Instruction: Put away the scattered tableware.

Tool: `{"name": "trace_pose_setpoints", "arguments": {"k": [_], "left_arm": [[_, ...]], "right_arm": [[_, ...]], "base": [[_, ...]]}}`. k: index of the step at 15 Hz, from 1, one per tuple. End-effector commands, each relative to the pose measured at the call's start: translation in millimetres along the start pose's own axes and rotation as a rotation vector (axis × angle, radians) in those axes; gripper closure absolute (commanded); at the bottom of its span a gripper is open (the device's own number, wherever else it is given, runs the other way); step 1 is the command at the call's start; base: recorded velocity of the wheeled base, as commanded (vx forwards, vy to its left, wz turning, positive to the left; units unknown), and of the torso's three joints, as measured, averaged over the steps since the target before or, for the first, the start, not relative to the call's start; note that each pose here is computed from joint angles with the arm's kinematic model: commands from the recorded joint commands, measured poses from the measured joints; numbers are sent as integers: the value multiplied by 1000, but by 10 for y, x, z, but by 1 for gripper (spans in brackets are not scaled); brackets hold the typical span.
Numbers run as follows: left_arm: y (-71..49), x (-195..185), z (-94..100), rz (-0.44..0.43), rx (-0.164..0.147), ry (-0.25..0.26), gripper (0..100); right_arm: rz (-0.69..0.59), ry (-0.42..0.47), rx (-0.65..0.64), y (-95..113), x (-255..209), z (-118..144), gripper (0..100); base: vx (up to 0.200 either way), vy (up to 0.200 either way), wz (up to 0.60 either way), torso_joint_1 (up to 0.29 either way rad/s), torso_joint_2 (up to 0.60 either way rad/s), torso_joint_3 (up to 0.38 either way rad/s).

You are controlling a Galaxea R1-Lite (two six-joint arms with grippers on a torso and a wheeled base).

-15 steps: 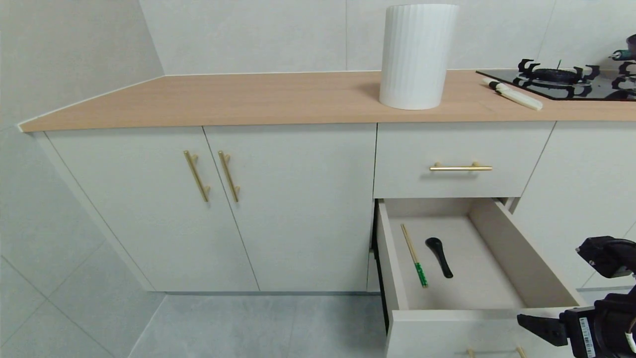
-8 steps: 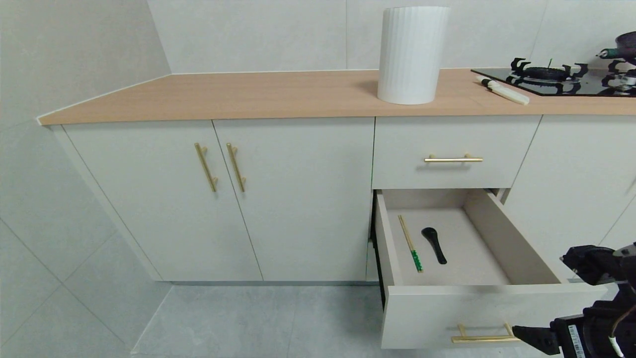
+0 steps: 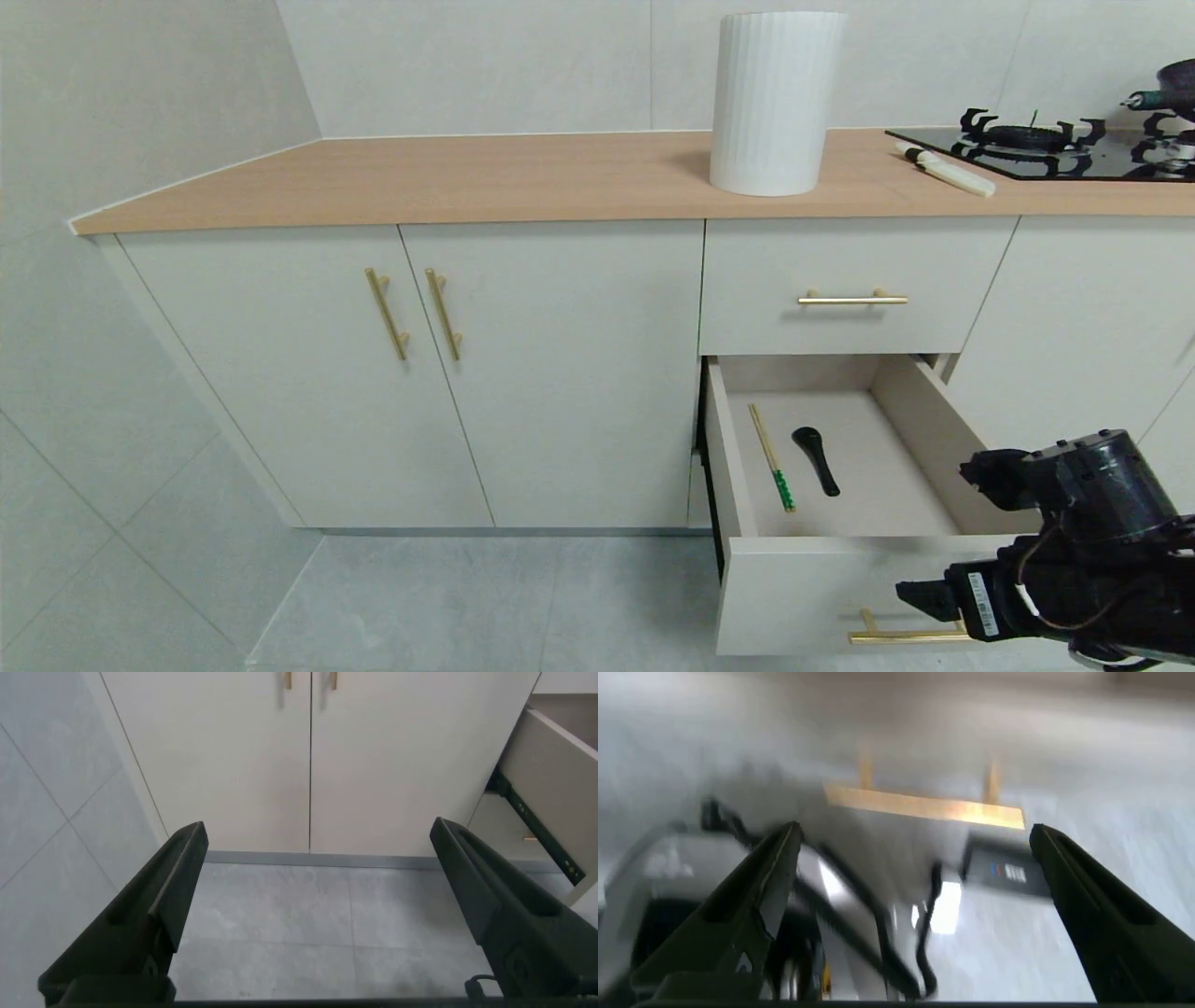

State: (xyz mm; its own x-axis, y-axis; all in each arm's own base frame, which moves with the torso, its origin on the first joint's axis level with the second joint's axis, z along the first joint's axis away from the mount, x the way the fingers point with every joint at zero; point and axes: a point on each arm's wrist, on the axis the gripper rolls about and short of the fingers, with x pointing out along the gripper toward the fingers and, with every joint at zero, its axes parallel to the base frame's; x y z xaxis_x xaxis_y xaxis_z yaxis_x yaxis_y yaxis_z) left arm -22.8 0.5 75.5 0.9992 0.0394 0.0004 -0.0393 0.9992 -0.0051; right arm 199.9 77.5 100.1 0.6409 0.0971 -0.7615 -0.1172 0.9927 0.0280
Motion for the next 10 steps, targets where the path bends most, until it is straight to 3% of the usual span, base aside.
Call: {"name": "trace_pose_setpoints", "arguments": {"k": [1,10], "left_arm": [[0,0,0,1,-1,0,0],[0,0,0,1,-1,0,0]], "right_arm": [[-13,43,-11,35,224,-5,0],[-16,5,-5,129,503,334,0]], "base": [[0,0,0,0,0,0],[0,0,0,0,0,0]]}}
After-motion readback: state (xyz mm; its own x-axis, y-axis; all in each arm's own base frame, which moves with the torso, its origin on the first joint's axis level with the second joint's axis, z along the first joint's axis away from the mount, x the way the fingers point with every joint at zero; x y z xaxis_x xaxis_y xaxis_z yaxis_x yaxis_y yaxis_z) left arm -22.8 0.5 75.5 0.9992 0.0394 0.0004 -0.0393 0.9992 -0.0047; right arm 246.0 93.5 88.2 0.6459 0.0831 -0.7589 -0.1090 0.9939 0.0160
